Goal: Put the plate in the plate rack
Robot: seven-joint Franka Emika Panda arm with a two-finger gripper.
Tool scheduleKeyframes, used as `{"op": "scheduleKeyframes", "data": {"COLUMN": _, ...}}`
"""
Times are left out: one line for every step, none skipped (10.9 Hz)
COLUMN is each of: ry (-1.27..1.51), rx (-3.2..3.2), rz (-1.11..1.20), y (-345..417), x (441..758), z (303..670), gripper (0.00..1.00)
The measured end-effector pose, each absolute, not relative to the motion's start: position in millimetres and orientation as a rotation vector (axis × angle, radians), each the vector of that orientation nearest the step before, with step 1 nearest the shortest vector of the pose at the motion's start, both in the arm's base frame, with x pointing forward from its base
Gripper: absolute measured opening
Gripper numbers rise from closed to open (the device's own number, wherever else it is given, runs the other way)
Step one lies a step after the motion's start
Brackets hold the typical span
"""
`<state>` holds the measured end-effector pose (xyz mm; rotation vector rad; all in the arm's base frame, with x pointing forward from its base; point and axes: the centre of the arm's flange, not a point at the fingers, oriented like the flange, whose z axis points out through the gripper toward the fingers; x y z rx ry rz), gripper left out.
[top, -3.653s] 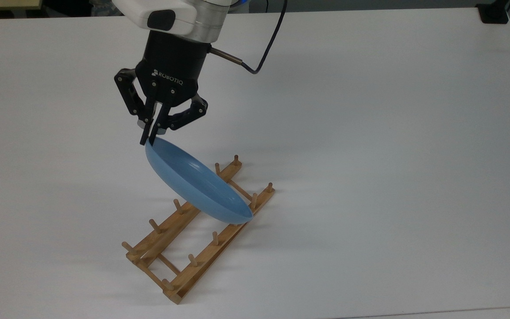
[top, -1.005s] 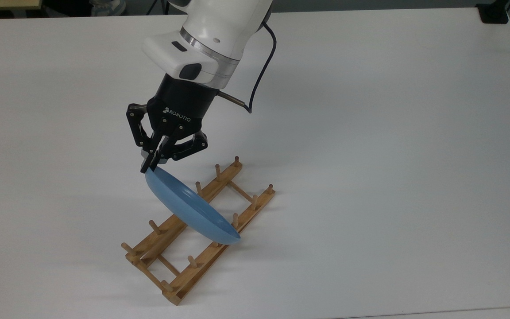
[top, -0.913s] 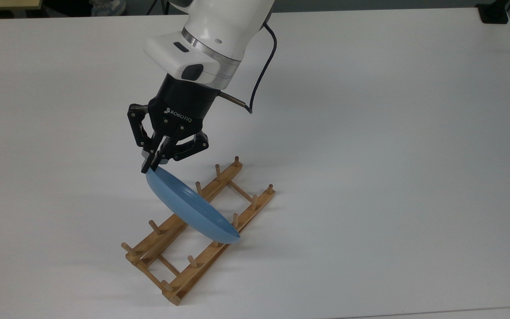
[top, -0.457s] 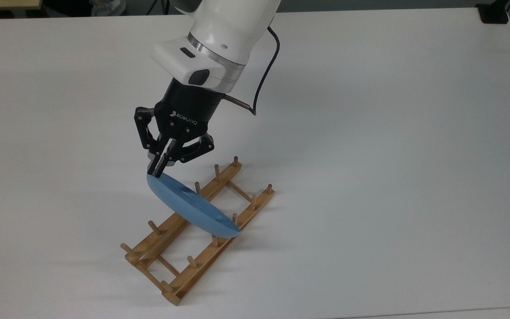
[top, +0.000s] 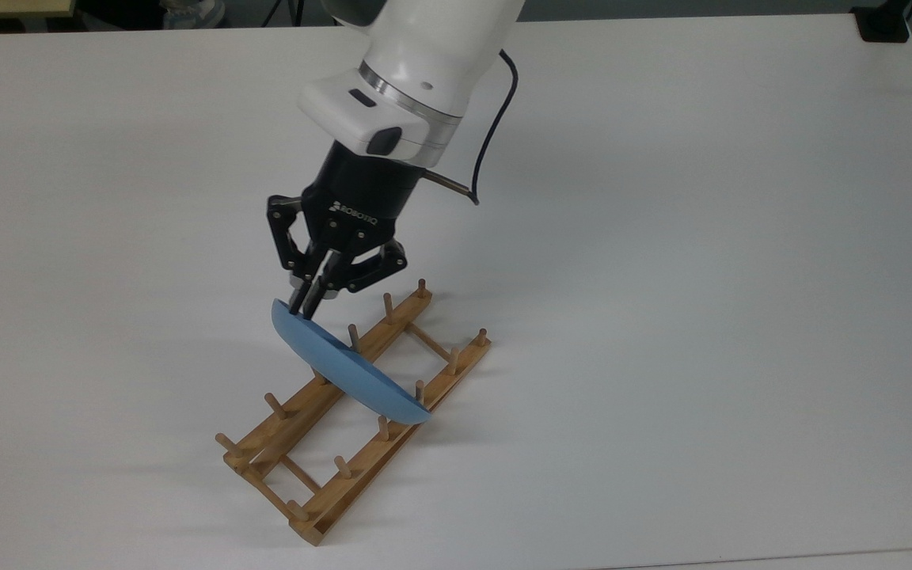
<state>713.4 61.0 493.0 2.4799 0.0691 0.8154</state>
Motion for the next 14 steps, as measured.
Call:
{"op": "scheduleKeyframes", "data": {"ry": 0.076, "rx": 2.483, "rz": 0.812, "y": 64.9, "x": 713.5, "z": 489.6, "gripper": 0.21}}
{"op": "scheduleKeyframes", "data": {"ry": 0.072, "rx": 2.485, "rz": 0.812, "y": 65.9, "x": 713.7, "z": 488.3, "gripper": 0.34}}
{"op": "scheduleKeyframes", "data": {"ry": 0.055, "rx": 2.497, "rz": 0.816, "y": 66.1, "x": 713.8, "z": 489.3, "gripper": 0.49}}
{"op": "scheduleKeyframes", "data": {"ry": 0.008, "rx": 2.541, "rz": 0.823, "y": 66.4, "x": 713.9, "z": 492.3, "gripper": 0.65}}
{"op": "scheduleKeyframes", "data": {"ry": -0.051, "rx": 2.596, "rz": 0.835, "y": 66.8, "x": 713.7, "z": 499.4, "gripper": 0.81}}
{"op": "scheduleKeyframes", "data": {"ry": -0.112, "rx": 2.650, "rz": 0.850, "y": 66.7, "x": 712.5, "z": 508.7, "gripper": 0.95}}
{"op": "scheduleKeyframes", "data": {"ry": -0.177, "rx": 2.708, "rz": 0.828, "y": 64.2, "x": 709.0, "z": 516.3, "gripper": 1.00}}
{"op": "scheduleKeyframes", "data": {"ry": -0.226, "rx": 2.779, "rz": 0.769, "y": 60.9, "x": 703.2, "z": 524.0, "gripper": 1.00}}
{"op": "scheduleKeyframes", "data": {"ry": -0.245, "rx": 2.856, "rz": 0.676, "y": 56.6, "x": 694.0, "z": 533.0, "gripper": 1.00}}
{"op": "scheduleKeyframes", "data": {"ry": -0.238, "rx": 2.915, "rz": 0.578, "y": 52.4, "x": 682.3, "z": 543.5, "gripper": 1.00}}
{"op": "scheduleKeyframes", "data": {"ry": -0.226, "rx": 2.958, "rz": 0.478, "y": 47.5, "x": 667.8, "z": 556.4, "gripper": 1.00}}
{"op": "scheduleKeyframes", "data": {"ry": -0.215, "rx": 2.993, "rz": 0.384, "y": 41.0, "x": 652.3, "z": 569.4, "gripper": 1.00}}
{"op": "scheduleKeyframes", "data": {"ry": -0.179, "rx": 3.031, "rz": 0.281, "y": 32.3, "x": 635.1, "z": 581.9, "gripper": 1.00}}
{"op": "scheduleKeyframes", "data": {"ry": -0.105, "rx": 3.059, "rz": 0.178, "y": 22.4, "x": 617.6, "z": 591.9, "gripper": 1.00}}
